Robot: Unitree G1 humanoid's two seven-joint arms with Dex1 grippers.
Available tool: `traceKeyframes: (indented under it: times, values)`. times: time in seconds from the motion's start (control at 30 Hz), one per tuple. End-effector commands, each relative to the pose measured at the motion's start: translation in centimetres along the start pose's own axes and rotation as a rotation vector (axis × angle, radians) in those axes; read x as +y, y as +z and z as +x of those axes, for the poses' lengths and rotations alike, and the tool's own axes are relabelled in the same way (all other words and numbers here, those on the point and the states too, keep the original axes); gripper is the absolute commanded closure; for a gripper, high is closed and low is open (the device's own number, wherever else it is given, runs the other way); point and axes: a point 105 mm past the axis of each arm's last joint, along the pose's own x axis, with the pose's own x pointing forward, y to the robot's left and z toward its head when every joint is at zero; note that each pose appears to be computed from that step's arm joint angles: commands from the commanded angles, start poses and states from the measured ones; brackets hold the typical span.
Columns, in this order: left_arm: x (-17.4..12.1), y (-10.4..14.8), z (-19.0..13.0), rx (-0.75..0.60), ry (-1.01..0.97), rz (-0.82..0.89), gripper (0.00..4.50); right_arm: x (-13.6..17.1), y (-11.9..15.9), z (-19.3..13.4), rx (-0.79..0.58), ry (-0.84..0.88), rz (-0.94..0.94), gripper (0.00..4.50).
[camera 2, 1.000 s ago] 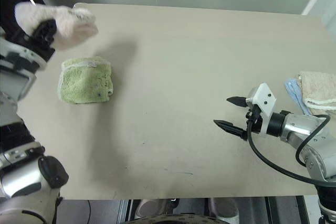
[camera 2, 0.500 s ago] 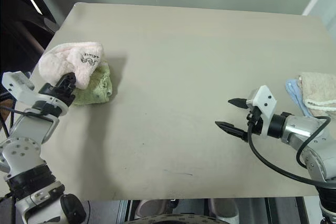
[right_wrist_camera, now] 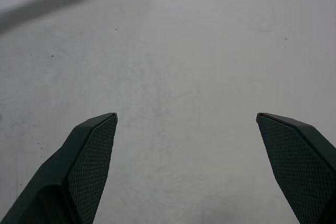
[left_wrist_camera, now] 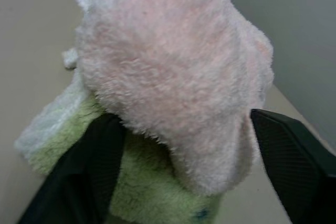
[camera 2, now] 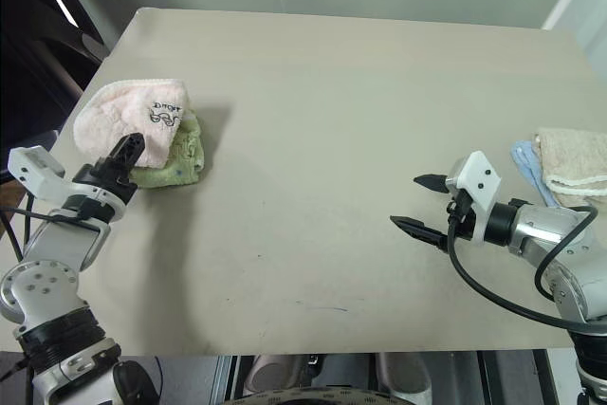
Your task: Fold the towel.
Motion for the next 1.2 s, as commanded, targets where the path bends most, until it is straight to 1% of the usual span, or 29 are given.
traceKeyframes:
  times: [0.03, 0.13, 0.2, 0.27, 0.4, 0.57, 0.6, 0.67, 0.73, 0.8, 0.83, 0.93, 0.97, 1.1, 1.2]
  values:
    - [-2.4, 1.9, -0.6, -0.062, -0.139, -0.047, 0.06, 0.2, 0.9, -0.1, -0.029, 0.005, -0.035, 0.0]
    - [-3.2, 1.3, -1.3, 0.006, -0.226, -0.092, 0.06, 0.6, 0.9, -0.2, -0.029, 0.031, -0.022, 0.0]
    - [-3.5, 0.5, -1.8, 0.073, -0.258, -0.053, 0.06, 0.7, 1.3, -0.3, -0.045, 0.037, -0.016, 0.0]
    - [-4.3, 0.8, -2.7, 0.038, -0.354, -0.015, 0.06, 0.5, 1.7, -0.4, -0.056, 0.036, -0.015, 0.0]
    - [-3.3, -0.7, -4.5, 0.218, -0.4, 0.067, 0.06, 0.0, 1.8, -1.1, -0.056, 0.02, -0.018, 0.0]
    - [-3.4, -1.3, -5.6, 0.324, -0.469, 0.123, 0.06, -0.3, 2.0, -1.7, -0.06, 0.002, -0.019, 0.0]
    - [-4.0, -1.6, -5.5, 0.342, -0.512, 0.164, 0.06, -0.5, 2.1, -1.8, -0.065, -0.01, -0.02, 0.0]
    - [-8.0, -2.7, -4.9, 0.322, -0.719, 0.32, 0.06, -1.0, 3.1, -2.5, -0.121, -0.047, -0.013, 0.0]
    - [-11.4, -3.8, -4.2, 0.285, -0.874, 0.424, 0.06, -0.8, 3.7, -2.9, -0.155, -0.051, -0.009, 0.0]
    - [-13.2, -4.4, -3.8, 0.258, -0.962, 0.474, 0.06, -0.5, 3.8, -2.9, -0.16, -0.041, -0.012, 0.0]
    - [-13.5, -4.6, -3.8, 0.251, -0.982, 0.487, 0.06, -0.4, 3.8, -2.9, -0.161, -0.039, -0.013, 0.0]
    - [-17.1, -7.3, -4.8, 0.22, -1.237, 0.543, 0.06, 0.4, 4.1, -3.2, -0.185, -0.033, 0.019, 0.0]
    - [-17.7, -7.8, -5.1, 0.213, -1.289, 0.552, 0.06, 0.6, 4.1, -3.2, -0.189, -0.033, 0.026, 0.0]
    - [-18.5, -9.1, -6.0, 0.228, -1.438, 0.57, 0.06, 0.9, 4.4, -3.6, -0.215, -0.035, 0.067, 0.0]
    - [-18.0, -9.9, -6.4, 0.28, -1.555, 0.659, 0.06, 1.3, 4.0, -4.1, -0.176, -0.033, 0.067, 0.0]
